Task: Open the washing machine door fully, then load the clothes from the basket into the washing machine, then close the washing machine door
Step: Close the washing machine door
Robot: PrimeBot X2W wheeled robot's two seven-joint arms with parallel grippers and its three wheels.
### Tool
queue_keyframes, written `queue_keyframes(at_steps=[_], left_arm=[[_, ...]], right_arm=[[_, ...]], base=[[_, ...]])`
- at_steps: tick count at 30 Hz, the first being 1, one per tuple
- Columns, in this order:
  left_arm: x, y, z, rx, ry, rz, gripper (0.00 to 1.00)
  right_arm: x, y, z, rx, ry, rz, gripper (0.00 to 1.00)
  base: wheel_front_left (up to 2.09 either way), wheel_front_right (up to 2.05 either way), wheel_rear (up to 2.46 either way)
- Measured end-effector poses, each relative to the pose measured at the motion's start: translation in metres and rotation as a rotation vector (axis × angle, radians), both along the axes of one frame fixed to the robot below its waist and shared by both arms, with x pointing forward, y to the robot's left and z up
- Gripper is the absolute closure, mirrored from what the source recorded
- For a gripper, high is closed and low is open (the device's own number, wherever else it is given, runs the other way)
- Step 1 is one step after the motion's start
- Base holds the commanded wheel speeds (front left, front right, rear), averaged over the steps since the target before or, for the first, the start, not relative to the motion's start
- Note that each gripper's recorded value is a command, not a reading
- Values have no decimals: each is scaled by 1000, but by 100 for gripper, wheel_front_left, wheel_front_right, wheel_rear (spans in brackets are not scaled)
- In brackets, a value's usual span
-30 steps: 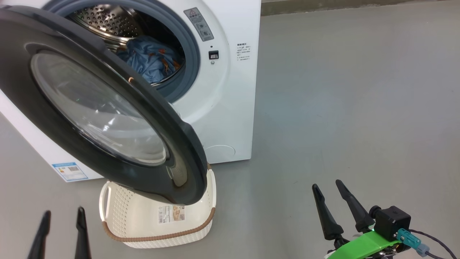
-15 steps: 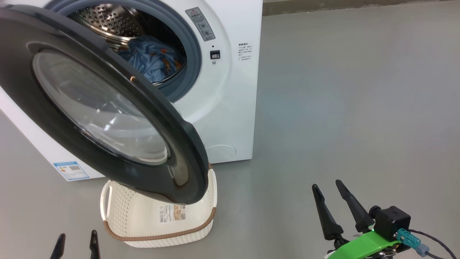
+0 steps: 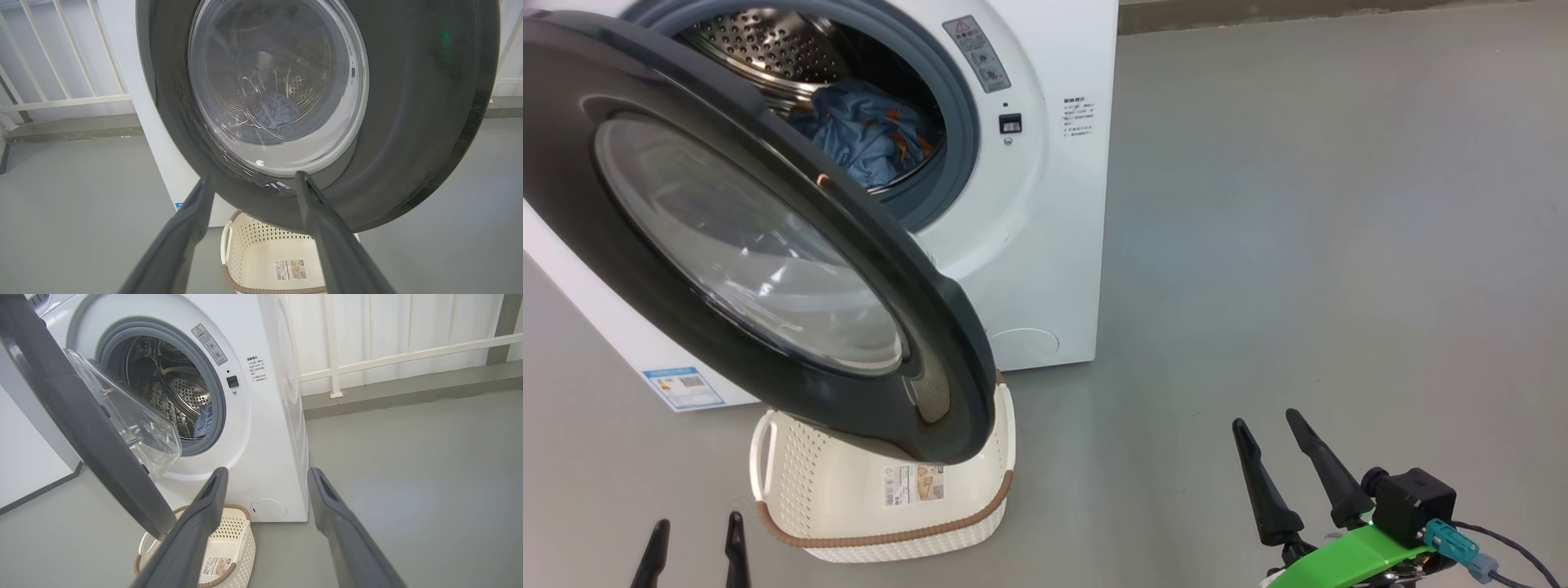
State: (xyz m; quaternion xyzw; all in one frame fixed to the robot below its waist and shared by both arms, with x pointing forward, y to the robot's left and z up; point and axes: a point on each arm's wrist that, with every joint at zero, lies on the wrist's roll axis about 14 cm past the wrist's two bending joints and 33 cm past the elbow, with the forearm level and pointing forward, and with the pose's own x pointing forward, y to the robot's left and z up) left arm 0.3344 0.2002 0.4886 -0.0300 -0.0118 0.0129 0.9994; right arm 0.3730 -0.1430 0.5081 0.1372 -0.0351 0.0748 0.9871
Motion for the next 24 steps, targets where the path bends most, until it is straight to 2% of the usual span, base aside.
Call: queue_keyframes(at_steps=[24], left_arm=[[1, -2, 12, 0, -37, -3, 0]], right_arm=[[1, -4, -1, -67, -2, -7, 0]], base=[[0, 0, 0]])
